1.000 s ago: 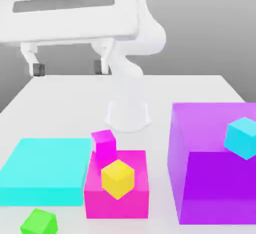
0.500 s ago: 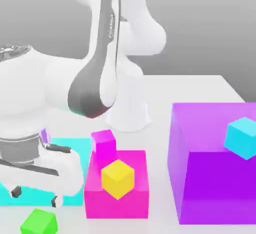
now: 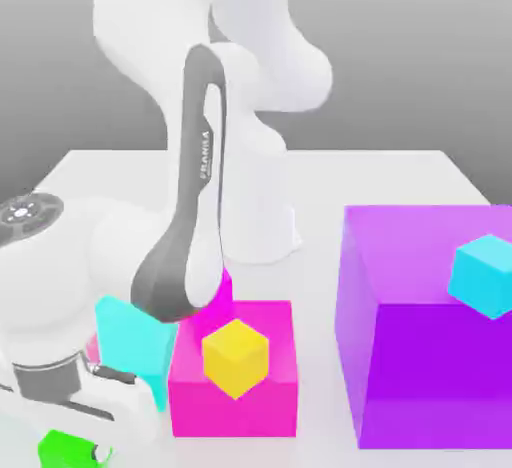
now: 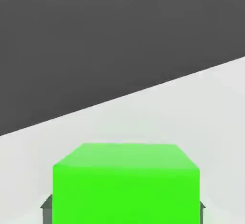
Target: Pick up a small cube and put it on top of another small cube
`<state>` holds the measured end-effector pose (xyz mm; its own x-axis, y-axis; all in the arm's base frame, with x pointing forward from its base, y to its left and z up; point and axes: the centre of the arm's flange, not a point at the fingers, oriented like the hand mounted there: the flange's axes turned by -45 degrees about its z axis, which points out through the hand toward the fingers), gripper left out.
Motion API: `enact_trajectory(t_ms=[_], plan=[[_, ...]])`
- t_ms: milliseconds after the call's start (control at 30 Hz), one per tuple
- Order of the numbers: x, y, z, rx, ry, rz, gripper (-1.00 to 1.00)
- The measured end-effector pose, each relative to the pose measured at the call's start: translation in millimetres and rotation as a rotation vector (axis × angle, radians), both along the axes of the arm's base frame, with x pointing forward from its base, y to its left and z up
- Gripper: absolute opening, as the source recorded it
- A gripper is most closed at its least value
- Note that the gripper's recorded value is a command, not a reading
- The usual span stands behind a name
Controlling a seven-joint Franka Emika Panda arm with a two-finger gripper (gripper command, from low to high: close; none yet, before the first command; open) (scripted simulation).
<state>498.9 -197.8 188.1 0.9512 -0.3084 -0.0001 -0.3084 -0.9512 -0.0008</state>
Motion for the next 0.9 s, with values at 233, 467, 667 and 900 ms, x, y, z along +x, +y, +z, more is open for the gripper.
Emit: enact_trajectory(t_ms=[233,467,667,900], plan=[[-30.0,36.2,64.1,0.068,-0.024,0.236,-1.00],[-73.4,75.6,114.7,0.094,-0.048,0.520,-1.00],[-118.4,103.4,145.1,0.075,-0.049,0.759,-1.00],[-174.7,128.5,162.4,0.017,-0.014,1.023,-1.00]])
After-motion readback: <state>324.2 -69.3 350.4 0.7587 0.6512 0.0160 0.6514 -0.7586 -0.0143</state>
